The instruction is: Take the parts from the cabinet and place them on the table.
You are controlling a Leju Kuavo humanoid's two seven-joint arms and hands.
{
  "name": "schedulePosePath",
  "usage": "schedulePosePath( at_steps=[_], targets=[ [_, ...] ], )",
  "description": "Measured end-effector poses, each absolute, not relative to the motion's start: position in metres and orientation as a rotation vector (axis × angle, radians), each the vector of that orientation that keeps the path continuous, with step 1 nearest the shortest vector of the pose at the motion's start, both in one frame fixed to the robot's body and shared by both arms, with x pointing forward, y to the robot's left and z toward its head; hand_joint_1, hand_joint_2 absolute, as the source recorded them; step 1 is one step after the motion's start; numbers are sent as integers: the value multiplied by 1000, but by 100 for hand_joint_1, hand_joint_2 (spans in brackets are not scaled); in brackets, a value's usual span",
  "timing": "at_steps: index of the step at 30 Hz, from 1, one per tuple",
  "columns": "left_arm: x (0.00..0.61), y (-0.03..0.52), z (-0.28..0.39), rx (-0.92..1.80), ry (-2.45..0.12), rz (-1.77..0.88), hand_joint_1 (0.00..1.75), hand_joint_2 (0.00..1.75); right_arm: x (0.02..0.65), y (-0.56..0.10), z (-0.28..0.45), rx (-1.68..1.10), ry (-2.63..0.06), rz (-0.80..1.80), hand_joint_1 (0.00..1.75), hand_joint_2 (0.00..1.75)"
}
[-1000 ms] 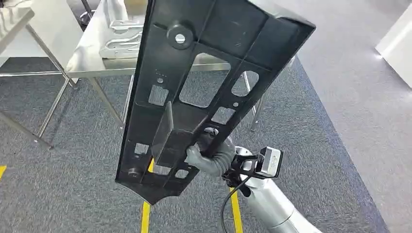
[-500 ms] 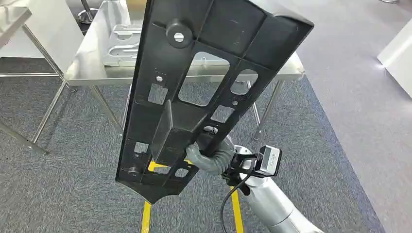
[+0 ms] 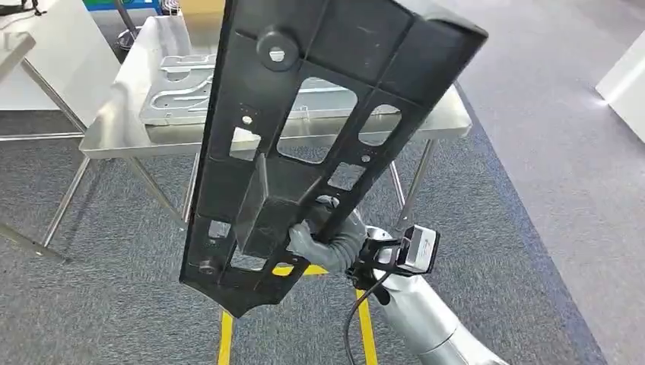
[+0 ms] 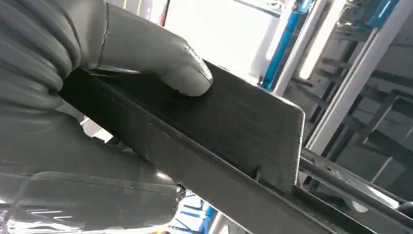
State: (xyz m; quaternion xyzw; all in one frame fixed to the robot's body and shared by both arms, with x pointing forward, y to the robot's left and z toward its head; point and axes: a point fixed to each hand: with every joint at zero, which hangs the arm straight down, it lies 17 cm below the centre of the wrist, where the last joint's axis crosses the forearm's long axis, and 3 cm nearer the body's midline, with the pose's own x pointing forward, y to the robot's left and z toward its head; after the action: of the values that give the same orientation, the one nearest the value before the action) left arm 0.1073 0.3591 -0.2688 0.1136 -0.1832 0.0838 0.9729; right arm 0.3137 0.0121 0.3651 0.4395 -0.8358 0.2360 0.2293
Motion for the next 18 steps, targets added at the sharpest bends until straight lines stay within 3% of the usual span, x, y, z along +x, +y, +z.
schedulePosePath(
  at_steps=[18],
  targets=[
    [103,358,-270,228,-365,167,0,175,318,13,362,1199,-2294,644,166,175]
  ],
)
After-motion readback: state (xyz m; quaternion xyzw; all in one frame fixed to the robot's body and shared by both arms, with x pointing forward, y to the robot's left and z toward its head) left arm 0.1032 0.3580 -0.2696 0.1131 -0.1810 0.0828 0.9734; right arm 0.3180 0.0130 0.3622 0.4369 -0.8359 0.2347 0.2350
